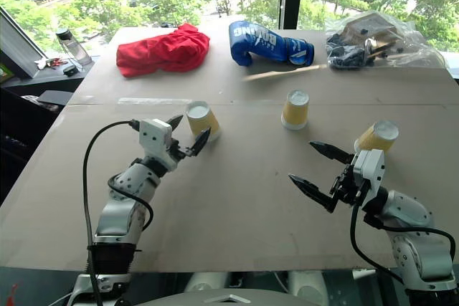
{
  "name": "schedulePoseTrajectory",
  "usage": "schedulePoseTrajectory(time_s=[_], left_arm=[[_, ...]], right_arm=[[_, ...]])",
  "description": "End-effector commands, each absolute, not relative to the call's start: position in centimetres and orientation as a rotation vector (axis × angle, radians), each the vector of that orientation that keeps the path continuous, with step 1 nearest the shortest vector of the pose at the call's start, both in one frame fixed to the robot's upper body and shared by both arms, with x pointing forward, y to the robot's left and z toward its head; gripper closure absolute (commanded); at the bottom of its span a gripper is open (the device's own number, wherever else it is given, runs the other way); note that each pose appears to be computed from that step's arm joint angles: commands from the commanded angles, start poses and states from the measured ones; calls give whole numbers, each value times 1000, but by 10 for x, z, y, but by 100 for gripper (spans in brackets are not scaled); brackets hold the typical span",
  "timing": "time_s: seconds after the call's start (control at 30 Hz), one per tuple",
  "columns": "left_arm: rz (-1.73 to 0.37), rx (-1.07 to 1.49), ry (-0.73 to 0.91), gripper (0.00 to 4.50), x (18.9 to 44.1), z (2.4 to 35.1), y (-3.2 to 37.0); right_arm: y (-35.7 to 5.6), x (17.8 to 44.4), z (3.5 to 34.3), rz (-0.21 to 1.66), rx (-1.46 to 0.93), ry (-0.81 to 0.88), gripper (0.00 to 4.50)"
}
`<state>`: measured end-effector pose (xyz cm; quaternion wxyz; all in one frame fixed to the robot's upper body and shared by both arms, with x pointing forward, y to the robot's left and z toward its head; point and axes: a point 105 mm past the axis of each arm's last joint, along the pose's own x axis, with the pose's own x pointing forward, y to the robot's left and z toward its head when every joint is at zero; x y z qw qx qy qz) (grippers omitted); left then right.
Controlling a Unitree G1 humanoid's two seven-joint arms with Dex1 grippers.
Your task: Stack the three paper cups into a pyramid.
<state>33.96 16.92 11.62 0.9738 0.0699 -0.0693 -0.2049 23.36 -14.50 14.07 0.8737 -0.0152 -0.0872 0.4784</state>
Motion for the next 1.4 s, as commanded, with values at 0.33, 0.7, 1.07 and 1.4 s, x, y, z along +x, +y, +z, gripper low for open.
schedulePoseTrajectory(time_s=[0.33, 0.7, 1.07, 1.4], left_arm=[[-482, 135, -226, 0, 363, 131, 150], [-524, 141, -244, 212, 364, 136, 143], [-913, 186, -209, 212, 335, 130, 69], [-1045, 191, -174, 212, 328, 121, 36]], right_arm=[[-142, 231, 158, 1015, -35, -262, 11], [-143, 234, 159, 1008, -40, -269, 0], [-167, 232, 153, 917, -69, -227, 0], [-171, 222, 144, 932, -63, -176, 0]])
